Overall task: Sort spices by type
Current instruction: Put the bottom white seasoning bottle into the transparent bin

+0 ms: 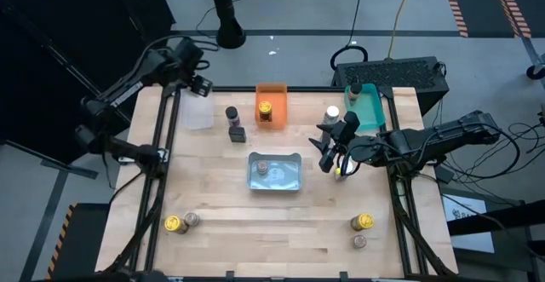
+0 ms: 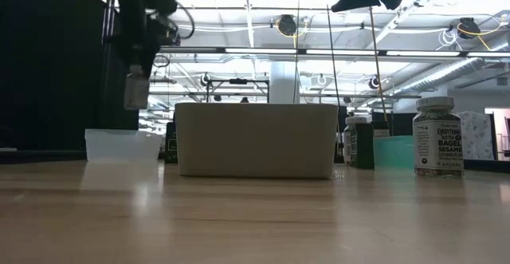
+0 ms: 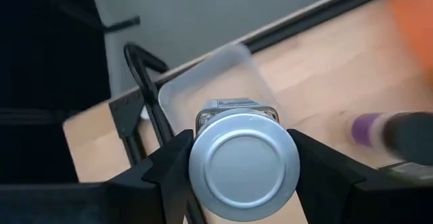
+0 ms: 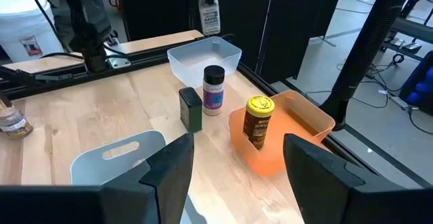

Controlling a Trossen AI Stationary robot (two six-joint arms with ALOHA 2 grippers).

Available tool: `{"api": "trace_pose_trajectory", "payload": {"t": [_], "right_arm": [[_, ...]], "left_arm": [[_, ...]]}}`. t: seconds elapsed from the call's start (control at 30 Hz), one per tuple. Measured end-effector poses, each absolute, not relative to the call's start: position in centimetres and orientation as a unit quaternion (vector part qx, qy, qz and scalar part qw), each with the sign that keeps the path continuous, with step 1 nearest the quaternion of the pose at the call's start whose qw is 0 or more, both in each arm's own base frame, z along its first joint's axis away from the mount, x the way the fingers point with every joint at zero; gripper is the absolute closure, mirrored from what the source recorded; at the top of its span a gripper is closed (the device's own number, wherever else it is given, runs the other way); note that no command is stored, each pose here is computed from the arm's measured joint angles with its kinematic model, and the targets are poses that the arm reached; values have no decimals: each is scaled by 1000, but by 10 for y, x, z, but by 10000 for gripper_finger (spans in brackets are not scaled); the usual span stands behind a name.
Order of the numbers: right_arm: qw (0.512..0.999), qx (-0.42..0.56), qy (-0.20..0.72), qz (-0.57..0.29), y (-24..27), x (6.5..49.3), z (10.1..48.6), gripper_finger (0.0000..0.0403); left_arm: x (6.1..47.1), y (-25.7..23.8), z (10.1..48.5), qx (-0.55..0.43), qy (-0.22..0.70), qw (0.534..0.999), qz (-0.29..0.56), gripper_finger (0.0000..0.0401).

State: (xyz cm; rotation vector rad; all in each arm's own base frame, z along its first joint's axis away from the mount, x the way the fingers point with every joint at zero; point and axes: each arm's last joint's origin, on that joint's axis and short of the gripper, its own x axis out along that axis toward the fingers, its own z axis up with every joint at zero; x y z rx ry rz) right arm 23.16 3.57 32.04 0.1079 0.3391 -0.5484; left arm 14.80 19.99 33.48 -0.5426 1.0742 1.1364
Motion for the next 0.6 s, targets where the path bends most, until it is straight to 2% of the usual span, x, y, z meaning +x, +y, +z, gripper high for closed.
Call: {"api": "trace_pose_trajectory", "payload": {"t": [0.2,0.6], "right_arm": [[947,53,167,-269,36,232,320,193],[947,55,166,-270,36,232,320,193]], "left_arm": [[127,219,314,-299,463,670,496,190],[127,224,311,-296,457,679,493,190]]}}
